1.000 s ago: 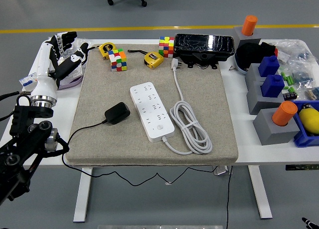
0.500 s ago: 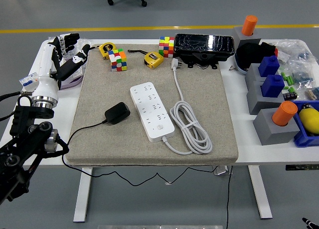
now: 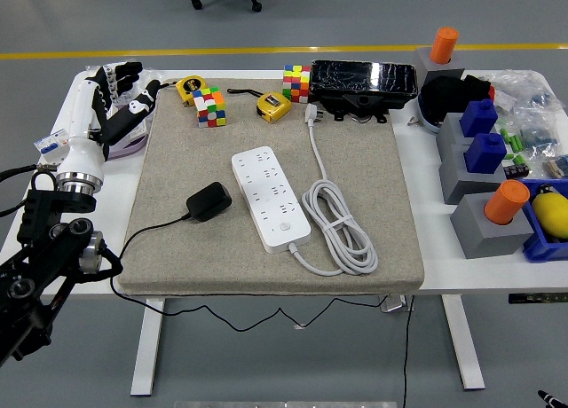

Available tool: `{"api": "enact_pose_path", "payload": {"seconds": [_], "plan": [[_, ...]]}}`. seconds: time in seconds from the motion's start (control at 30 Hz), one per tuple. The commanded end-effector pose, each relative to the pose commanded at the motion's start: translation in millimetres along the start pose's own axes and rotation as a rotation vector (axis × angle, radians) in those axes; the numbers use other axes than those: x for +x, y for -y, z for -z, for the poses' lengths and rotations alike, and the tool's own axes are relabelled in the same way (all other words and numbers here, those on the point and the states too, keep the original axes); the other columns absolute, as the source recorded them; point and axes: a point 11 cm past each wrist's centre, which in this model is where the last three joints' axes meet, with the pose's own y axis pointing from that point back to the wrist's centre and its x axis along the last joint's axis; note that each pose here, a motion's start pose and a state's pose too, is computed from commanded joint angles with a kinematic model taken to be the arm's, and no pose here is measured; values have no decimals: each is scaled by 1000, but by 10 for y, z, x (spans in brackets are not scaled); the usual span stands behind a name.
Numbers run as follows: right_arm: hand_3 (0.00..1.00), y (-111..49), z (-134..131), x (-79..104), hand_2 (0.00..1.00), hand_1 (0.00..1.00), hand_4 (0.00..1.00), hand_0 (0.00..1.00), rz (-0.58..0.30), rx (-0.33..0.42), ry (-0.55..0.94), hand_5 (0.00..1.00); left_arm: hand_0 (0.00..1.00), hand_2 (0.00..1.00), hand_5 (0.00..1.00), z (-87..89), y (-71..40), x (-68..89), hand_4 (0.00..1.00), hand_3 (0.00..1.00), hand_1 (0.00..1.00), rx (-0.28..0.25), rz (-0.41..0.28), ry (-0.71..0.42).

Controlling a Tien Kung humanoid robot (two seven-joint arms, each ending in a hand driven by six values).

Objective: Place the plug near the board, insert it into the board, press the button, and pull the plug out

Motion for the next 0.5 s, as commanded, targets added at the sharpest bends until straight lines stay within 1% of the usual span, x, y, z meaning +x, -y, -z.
{"api": "enact_pose_path", "payload": {"seconds": [0.5], "plan": [[552, 1, 18, -3, 649, 633, 889, 536, 0, 4, 11, 413, 775, 735, 383, -36, 21, 11, 816, 654, 755, -3, -2, -3]]}}
